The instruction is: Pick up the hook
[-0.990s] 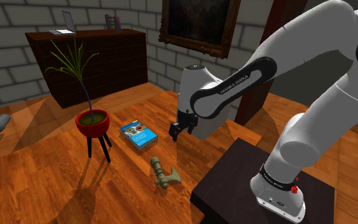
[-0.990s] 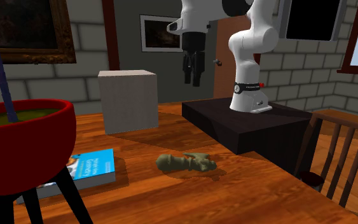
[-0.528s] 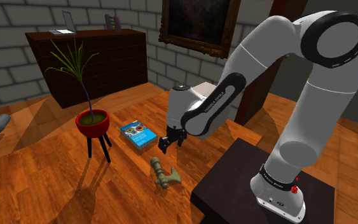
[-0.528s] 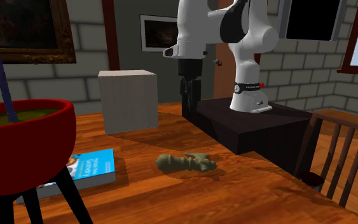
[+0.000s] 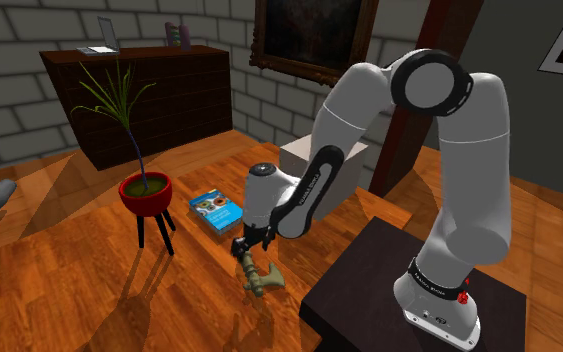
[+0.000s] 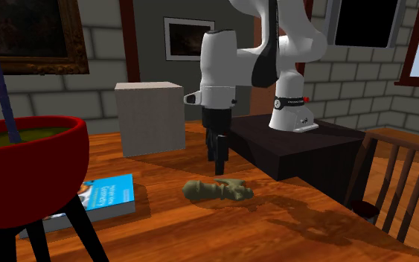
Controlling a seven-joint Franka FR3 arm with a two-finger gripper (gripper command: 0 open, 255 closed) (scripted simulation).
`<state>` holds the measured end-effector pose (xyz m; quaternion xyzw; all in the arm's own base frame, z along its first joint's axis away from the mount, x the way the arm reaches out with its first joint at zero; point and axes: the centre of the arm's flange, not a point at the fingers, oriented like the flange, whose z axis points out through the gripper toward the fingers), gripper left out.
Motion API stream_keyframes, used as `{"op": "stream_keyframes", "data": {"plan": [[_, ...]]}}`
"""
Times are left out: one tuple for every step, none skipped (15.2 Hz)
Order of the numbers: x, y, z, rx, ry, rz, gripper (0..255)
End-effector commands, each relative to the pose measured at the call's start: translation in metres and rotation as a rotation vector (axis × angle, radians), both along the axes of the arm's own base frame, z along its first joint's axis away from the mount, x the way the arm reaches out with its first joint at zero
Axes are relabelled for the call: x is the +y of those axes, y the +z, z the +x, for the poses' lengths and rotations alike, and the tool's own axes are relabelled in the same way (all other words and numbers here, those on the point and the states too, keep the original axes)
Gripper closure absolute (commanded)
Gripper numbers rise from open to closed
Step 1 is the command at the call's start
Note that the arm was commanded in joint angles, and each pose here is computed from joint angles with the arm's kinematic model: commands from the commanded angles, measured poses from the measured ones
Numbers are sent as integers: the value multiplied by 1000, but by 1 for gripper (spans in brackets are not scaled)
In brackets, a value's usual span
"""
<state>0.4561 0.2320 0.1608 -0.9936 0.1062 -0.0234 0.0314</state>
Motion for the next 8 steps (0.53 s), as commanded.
{"op": "stream_keyframes", "data": {"plan": [[10,-24,8,0,-7,2,0],[10,-29,8,0,-7,2,0],[10,-34,8,0,-7,2,0],[10,-40,8,0,-7,2,0],[10,-45,8,0,-7,2,0],[10,-50,8,0,-7,2,0],[10,-55,8,0,-7,2,0],[10,-61,8,0,-7,2,0]]}}
